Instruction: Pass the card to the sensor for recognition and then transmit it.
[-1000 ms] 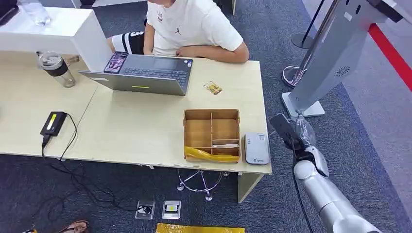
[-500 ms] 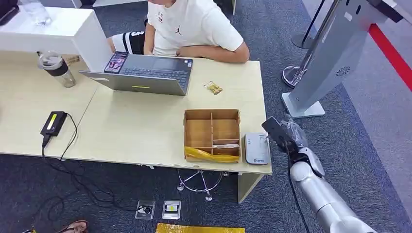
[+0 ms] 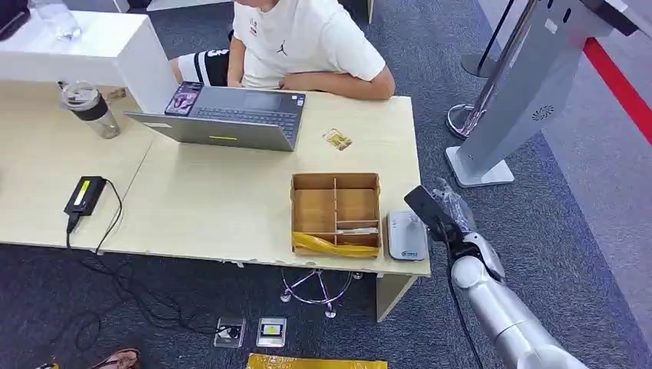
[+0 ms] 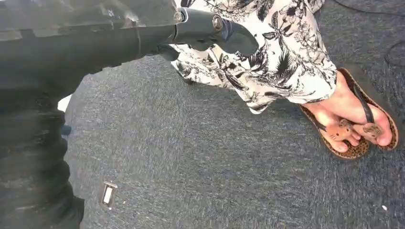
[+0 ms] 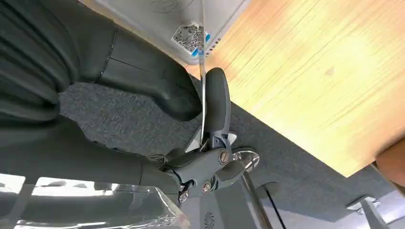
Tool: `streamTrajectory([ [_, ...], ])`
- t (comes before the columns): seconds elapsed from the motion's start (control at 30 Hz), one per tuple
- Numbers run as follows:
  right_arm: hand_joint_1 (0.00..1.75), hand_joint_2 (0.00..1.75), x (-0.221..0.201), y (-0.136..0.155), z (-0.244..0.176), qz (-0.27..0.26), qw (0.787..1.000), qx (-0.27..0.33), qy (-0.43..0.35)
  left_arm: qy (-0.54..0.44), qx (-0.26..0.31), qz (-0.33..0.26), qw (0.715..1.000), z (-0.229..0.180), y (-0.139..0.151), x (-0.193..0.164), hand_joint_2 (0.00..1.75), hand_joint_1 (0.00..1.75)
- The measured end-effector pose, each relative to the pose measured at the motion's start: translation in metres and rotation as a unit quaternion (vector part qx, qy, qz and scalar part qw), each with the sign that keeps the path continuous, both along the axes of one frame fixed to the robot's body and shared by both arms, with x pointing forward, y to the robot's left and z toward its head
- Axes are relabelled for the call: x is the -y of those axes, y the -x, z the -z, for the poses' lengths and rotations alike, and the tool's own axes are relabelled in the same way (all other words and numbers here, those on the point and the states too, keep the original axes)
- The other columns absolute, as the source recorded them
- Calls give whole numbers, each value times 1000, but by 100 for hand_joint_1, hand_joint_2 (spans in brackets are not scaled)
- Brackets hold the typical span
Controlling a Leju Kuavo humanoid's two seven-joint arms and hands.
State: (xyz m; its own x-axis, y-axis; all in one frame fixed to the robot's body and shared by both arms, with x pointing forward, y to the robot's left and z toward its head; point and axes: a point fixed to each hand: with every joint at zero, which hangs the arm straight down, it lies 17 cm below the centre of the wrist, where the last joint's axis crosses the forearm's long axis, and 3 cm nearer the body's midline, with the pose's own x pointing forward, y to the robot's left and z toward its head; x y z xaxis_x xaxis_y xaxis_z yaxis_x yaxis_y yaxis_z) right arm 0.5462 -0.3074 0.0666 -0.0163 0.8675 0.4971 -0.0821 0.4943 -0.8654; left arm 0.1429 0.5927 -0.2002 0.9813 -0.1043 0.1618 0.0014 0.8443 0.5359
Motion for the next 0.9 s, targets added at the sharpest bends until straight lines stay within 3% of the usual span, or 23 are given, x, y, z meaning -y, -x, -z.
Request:
streamTrajectory([
  [0.9,175,175,3,4,6,-4,999,26,21,14,10,-16,1000,7,-3,16,175,0],
])
